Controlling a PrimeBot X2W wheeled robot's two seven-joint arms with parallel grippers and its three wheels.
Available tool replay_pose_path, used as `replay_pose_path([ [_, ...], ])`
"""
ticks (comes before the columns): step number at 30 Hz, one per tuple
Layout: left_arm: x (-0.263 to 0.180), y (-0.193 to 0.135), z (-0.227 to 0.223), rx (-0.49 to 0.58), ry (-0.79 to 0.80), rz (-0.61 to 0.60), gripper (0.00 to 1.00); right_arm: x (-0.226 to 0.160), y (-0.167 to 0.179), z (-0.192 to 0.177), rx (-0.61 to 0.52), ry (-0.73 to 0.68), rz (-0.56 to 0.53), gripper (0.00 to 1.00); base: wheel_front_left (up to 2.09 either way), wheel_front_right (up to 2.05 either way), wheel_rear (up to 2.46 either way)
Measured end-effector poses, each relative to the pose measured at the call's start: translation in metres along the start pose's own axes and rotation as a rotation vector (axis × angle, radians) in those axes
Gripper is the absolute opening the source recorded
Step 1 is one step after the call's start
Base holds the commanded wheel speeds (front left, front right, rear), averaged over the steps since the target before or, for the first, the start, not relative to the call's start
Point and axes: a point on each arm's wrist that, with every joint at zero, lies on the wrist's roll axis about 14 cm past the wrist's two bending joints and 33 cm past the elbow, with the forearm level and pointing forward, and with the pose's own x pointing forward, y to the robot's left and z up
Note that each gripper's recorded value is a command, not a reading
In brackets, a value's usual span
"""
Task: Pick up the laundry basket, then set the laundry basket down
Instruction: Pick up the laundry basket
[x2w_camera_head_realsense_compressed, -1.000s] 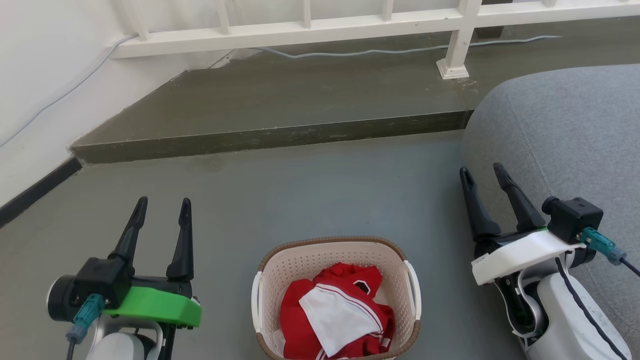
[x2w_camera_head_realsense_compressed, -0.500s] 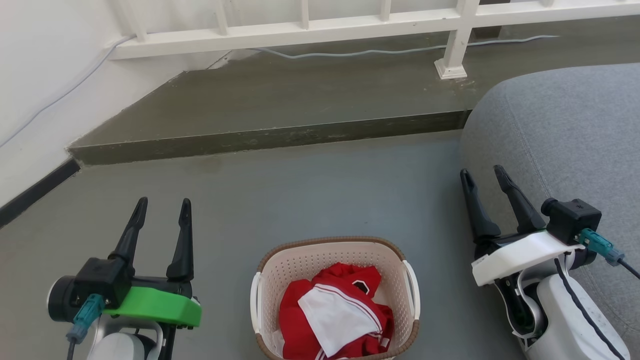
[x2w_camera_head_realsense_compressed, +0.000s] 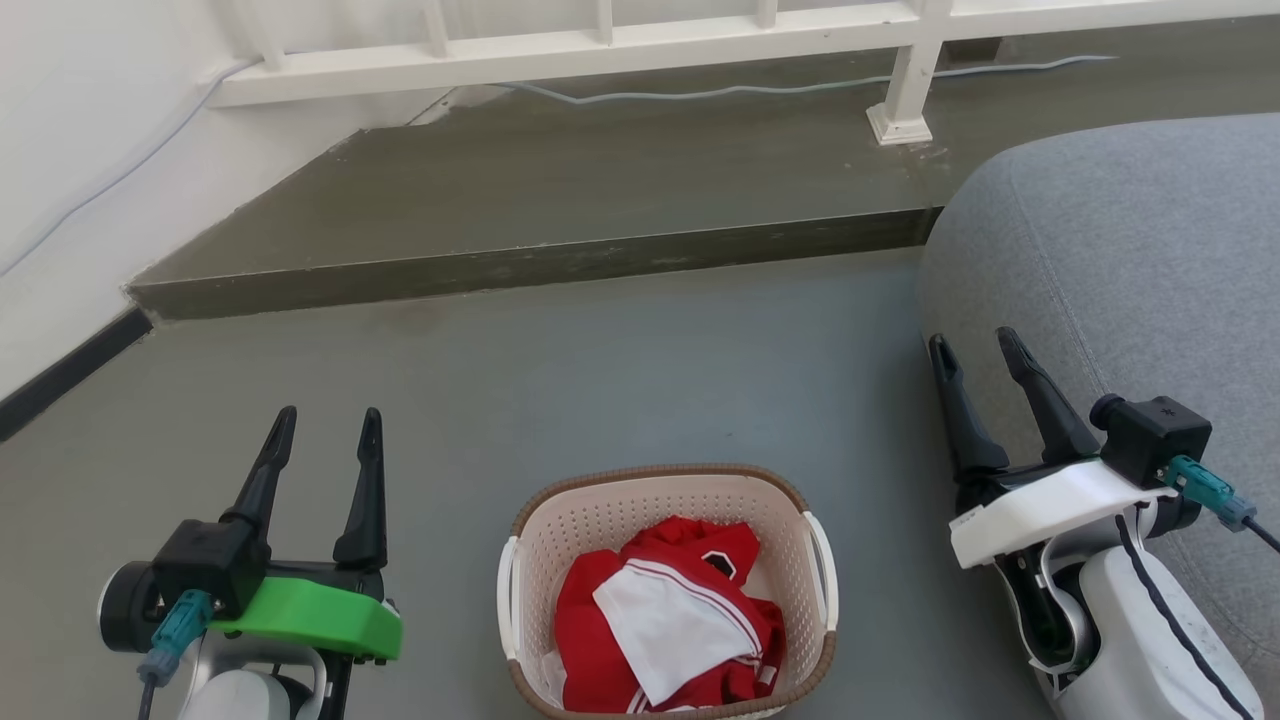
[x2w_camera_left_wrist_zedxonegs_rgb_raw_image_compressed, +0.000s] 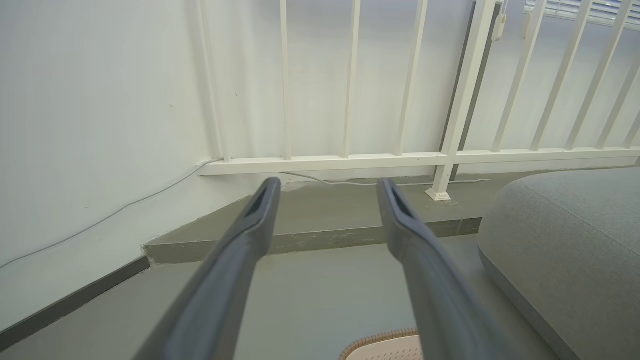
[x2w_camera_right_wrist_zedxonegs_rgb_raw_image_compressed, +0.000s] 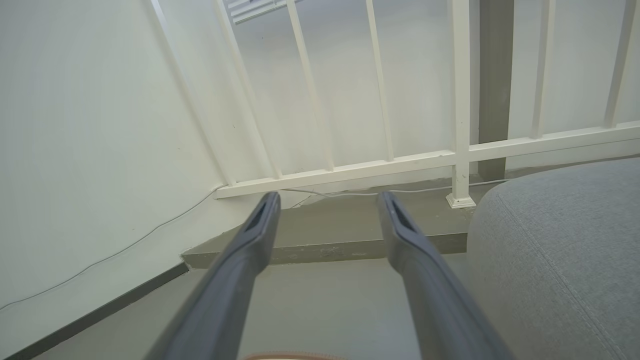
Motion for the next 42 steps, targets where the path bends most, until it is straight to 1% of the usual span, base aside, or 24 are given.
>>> replay_pose_path([
  [6,0.002,0.001,-0.008,-0.005,0.020,0.003,1.00,0.002,-0.004,-0.005,0.005,0.012,-0.012,1.00,0.00,0.00,0.00],
  [13,0.009,0.004,-0.023,-0.023,0.057,0.007,1.00,0.005,-0.015,-0.021,0.013,0.055,-0.045,1.00,0.00,0.00,0.00],
  [18,0.017,0.009,-0.039,-0.075,0.092,0.024,1.00,0.011,-0.027,-0.032,0.017,0.081,-0.073,1.00,0.00,0.00,0.00],
  [21,0.022,0.009,-0.052,-0.086,0.124,0.018,1.00,0.015,-0.033,-0.041,0.020,0.101,-0.088,1.00,0.00,0.00,0.00],
  [29,0.034,0.006,-0.109,-0.163,0.265,0.019,1.00,0.018,-0.053,-0.085,0.040,0.218,-0.149,1.00,0.00,0.00,0.00],
  [33,0.043,0.002,-0.132,-0.170,0.317,0.001,1.00,0.012,-0.062,-0.113,0.054,0.296,-0.184,1.00,0.00,0.00,0.00],
  [38,0.052,0.000,-0.161,-0.180,0.381,-0.013,1.00,0.012,-0.074,-0.139,0.084,0.359,-0.223,1.00,0.00,0.00,0.00],
  [41,0.053,0.002,-0.182,-0.205,0.438,-0.001,1.00,0.005,-0.077,-0.161,0.089,0.423,-0.237,1.00,0.00,0.00,0.00],
  [42,0.053,0.002,-0.182,-0.205,0.438,-0.001,1.00,0.005,-0.077,-0.161,0.089,0.423,-0.237,1.00,0.00,0.00,0.00],
])
